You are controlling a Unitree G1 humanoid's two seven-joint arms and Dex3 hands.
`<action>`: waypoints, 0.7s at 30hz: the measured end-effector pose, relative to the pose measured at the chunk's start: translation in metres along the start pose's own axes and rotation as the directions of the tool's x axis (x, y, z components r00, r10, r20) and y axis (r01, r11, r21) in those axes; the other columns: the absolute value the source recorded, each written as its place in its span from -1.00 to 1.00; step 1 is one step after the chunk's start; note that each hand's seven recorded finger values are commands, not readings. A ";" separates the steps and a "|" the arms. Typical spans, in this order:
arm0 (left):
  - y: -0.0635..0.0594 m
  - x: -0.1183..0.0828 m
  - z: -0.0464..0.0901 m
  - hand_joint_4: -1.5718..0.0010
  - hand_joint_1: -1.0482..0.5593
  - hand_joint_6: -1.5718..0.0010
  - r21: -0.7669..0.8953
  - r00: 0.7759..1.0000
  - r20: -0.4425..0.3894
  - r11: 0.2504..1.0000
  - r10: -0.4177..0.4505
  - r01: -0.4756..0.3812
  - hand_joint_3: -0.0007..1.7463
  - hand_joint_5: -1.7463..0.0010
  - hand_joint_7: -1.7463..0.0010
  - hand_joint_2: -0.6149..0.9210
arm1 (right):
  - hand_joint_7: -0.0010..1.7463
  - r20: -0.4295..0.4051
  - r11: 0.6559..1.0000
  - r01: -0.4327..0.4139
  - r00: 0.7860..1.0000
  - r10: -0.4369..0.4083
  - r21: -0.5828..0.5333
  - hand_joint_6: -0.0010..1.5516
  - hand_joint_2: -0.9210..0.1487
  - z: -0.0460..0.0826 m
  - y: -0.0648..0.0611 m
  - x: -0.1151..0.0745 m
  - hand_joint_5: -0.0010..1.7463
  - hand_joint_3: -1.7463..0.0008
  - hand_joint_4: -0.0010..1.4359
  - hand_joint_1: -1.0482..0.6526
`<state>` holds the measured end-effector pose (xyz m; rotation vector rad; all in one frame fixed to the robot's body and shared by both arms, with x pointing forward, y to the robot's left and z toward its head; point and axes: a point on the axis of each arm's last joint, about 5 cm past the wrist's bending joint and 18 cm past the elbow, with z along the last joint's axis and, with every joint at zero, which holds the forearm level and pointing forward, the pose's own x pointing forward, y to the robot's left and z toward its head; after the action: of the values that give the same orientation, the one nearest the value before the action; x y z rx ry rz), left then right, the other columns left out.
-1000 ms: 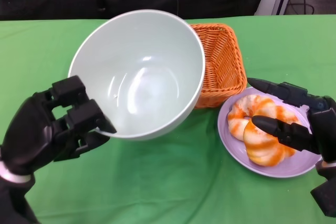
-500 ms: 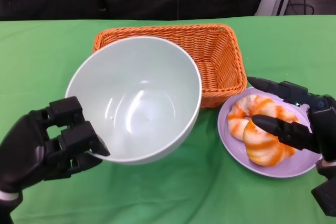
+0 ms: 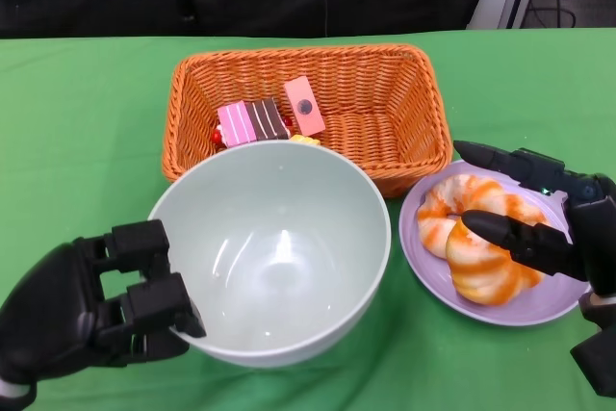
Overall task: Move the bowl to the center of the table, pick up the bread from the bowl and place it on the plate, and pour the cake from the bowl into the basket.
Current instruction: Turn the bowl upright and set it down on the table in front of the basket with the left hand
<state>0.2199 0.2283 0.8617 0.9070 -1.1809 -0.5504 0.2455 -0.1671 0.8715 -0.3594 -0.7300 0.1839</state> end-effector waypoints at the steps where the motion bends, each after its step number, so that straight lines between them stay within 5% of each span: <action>1: -0.001 -0.002 0.002 0.27 0.12 0.22 -0.005 1.000 0.000 1.000 -0.004 0.004 -0.62 -0.95 -0.60 1.00 | -1.00 0.005 1.000 0.001 1.000 -0.001 -0.001 -0.04 -1.00 0.000 0.000 0.001 -0.68 0.88 0.29 -0.38; 10: -0.002 -0.009 0.007 0.26 0.14 0.26 -0.030 0.999 0.010 0.998 -0.048 0.048 -0.60 -0.90 -0.60 1.00 | -0.99 0.007 1.000 0.009 1.000 -0.009 -0.002 -0.02 -1.00 0.001 -0.001 0.003 -0.67 0.89 0.29 -0.39; 16: -0.003 -0.010 0.008 0.35 0.14 0.46 -0.040 0.998 0.008 0.998 -0.057 0.057 -0.52 -0.99 -0.89 1.00 | -1.00 0.006 1.000 0.010 1.000 -0.010 -0.001 -0.03 -1.00 0.001 -0.001 0.002 -0.66 0.88 0.27 -0.39; 21: -0.001 -0.015 0.006 0.41 0.07 0.36 -0.039 0.993 -0.017 0.993 -0.116 0.116 -0.60 -1.00 -0.64 1.00 | -0.99 0.001 1.000 0.012 1.000 -0.012 0.001 -0.02 -1.00 0.001 0.000 -0.001 -0.66 0.89 0.27 -0.39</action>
<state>0.2096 0.2375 0.8534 0.9509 -1.1017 -0.6543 0.2440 -0.1672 0.8716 -0.3541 -0.7325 0.1732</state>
